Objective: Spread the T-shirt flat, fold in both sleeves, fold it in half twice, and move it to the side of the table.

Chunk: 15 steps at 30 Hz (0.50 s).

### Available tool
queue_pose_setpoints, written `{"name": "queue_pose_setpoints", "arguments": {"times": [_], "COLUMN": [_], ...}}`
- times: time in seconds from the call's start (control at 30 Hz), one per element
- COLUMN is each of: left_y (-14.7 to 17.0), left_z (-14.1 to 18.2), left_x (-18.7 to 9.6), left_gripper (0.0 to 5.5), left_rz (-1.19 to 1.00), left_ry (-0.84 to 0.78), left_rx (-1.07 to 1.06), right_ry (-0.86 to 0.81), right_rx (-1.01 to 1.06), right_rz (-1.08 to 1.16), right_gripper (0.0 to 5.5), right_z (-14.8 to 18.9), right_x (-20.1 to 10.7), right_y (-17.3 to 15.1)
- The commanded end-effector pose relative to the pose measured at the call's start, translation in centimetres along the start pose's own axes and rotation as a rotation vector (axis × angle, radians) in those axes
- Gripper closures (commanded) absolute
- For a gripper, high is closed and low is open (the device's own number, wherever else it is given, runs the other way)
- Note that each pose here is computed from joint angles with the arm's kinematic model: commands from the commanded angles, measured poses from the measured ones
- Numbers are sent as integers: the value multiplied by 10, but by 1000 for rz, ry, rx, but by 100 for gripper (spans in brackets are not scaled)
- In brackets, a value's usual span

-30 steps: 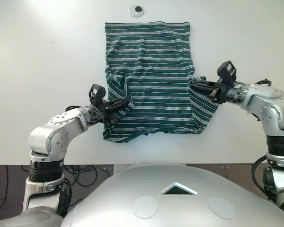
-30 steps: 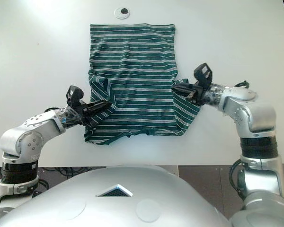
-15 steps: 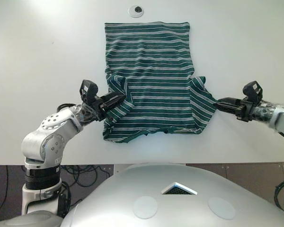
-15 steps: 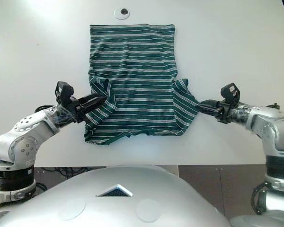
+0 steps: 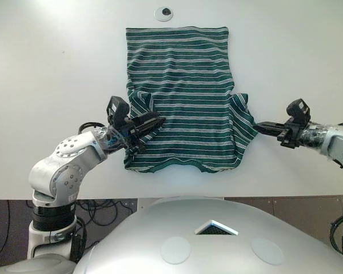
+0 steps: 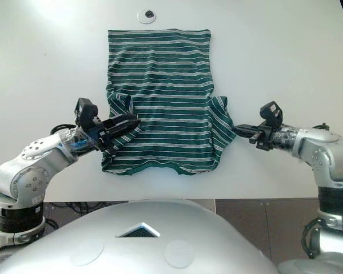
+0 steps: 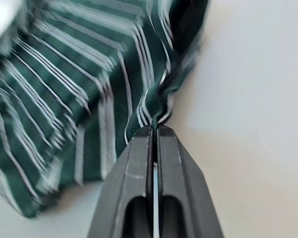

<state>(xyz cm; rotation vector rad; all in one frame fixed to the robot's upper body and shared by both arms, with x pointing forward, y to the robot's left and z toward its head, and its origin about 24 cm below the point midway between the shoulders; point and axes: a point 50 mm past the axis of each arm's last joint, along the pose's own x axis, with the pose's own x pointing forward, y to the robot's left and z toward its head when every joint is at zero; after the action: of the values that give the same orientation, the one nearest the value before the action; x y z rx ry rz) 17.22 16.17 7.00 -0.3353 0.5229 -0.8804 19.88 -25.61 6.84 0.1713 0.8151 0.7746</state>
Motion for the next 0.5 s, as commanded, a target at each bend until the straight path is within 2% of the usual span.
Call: {"name": "queue_pose_setpoints", "arguments": {"times": [0.03, 0.2, 0.27, 0.4, 0.43, 0.5], "left_y": [2, 5, 10, 18, 20, 30], "left_z": [-1, 0, 4, 4, 4, 12], "left_x": [1, 3, 3, 2, 2, -6], "left_gripper": [424, 424, 424, 424, 424, 394], "left_rz": [12, 12, 17, 58, 75, 174], "left_ry": [6, 10, 13, 46, 50, 50], "left_rx": [6, 6, 20, 56, 73, 151], "right_ry": [-56, -21, 3, 43, 45, -41], "right_rx": [-35, -75, -84, -98, -102, -171], "right_rz": [91, 197, 233, 288, 303, 292], "right_gripper": [547, 547, 547, 434, 392, 353], "right_z": [24, 28, 25, 18, 18, 30], "right_x": [6, 35, 61, 89, 91, 79], "right_y": [16, 37, 46, 61, 64, 64]}}
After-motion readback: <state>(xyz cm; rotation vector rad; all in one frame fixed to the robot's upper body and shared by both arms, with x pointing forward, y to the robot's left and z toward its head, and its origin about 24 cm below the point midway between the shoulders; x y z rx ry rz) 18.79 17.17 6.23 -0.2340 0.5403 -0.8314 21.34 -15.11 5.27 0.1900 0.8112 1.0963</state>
